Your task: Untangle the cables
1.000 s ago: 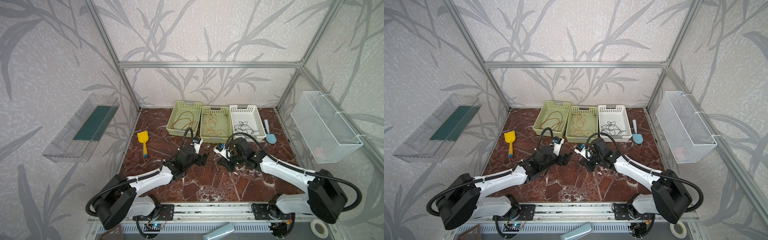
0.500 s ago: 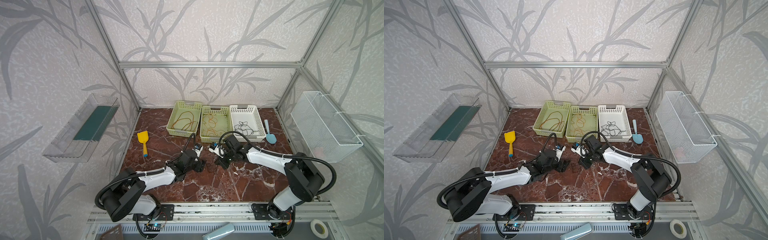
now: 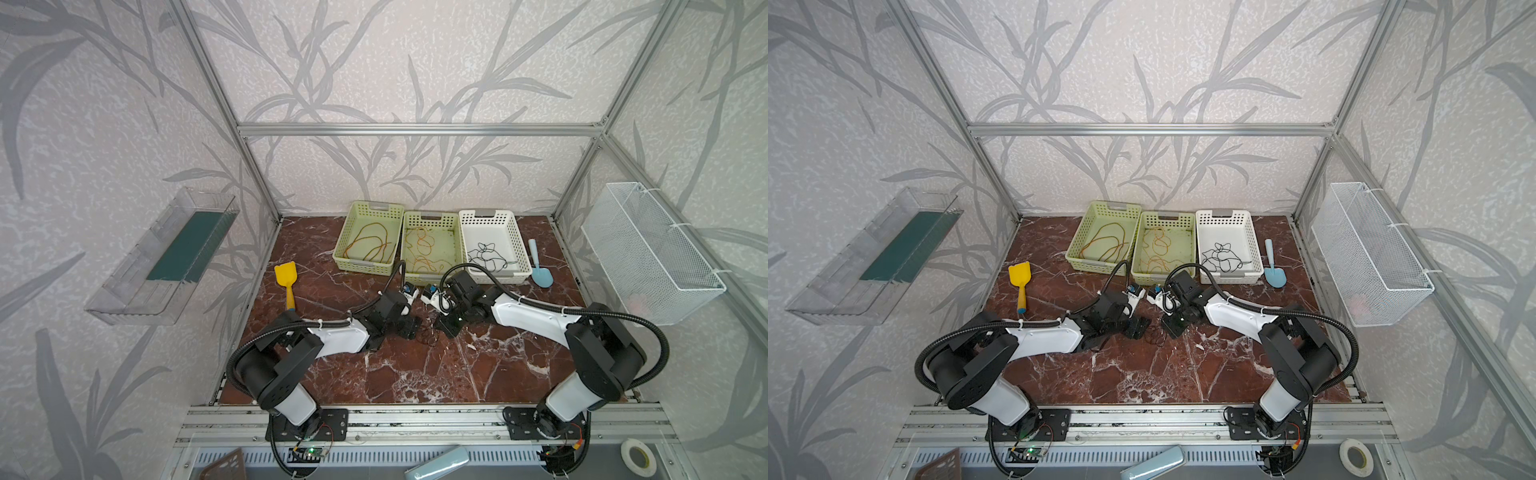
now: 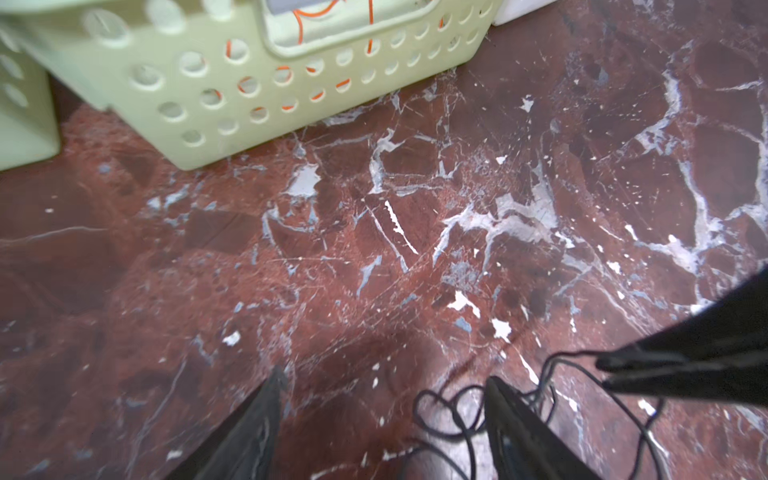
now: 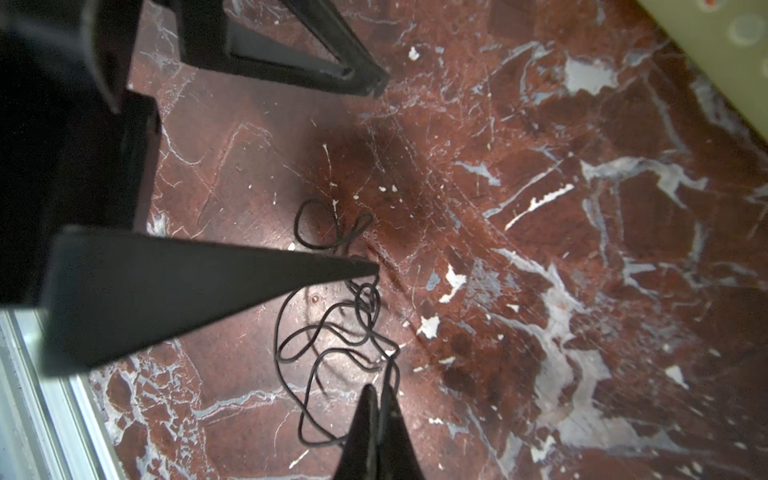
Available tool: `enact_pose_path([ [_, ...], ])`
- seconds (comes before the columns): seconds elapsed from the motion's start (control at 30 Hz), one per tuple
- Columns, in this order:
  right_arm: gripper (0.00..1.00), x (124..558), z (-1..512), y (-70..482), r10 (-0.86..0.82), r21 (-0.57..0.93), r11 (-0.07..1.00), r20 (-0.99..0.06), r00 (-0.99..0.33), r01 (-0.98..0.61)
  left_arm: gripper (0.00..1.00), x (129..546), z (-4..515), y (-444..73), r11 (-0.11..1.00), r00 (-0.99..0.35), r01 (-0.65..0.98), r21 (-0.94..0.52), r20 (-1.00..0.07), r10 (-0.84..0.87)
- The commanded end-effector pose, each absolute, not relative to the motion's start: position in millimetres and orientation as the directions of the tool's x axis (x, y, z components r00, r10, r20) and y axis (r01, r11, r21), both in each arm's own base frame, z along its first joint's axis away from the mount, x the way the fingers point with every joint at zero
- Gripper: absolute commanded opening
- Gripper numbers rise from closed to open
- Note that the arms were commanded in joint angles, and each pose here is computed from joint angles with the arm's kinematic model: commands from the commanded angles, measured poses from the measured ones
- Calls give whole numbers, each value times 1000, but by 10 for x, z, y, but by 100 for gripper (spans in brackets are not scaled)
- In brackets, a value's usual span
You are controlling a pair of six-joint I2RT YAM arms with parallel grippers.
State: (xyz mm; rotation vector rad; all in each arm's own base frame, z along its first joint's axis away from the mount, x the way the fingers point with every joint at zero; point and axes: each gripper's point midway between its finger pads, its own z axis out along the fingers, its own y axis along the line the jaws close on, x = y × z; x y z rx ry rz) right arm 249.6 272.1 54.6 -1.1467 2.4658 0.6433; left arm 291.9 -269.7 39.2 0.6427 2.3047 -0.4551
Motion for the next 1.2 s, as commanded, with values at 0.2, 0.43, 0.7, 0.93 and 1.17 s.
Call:
enact_pose_path([
  [0.2, 7, 2632, 647, 2611, -568, 207, 664, -484, -665, -718, 28, 2913, 55, -2615, 841, -718, 537, -62, -557, 417],
  [0.43, 8, 2798, 589, 2359, -509, 154, 766, -447, -736, -624, 0, 2960, 220, -2279, 894, -708, 444, 55, -590, 388],
  [0.7, 8, 2761, 458, 2109, -461, 145, 825, -387, -799, -546, 0, 3070, 1073, -1949, 957, -541, 286, 38, -818, 194],
  [0.93, 7, 2623, 332, 2106, -425, 199, 835, -360, -830, -514, 0, 3071, 1779, -1832, 947, -338, 303, -106, -941, 3],
  [1.17, 7, 2632, 284, 2042, -365, 208, 869, -342, -866, -449, 0, 3038, 2243, -1874, 899, -261, 405, -167, -963, -62],
])
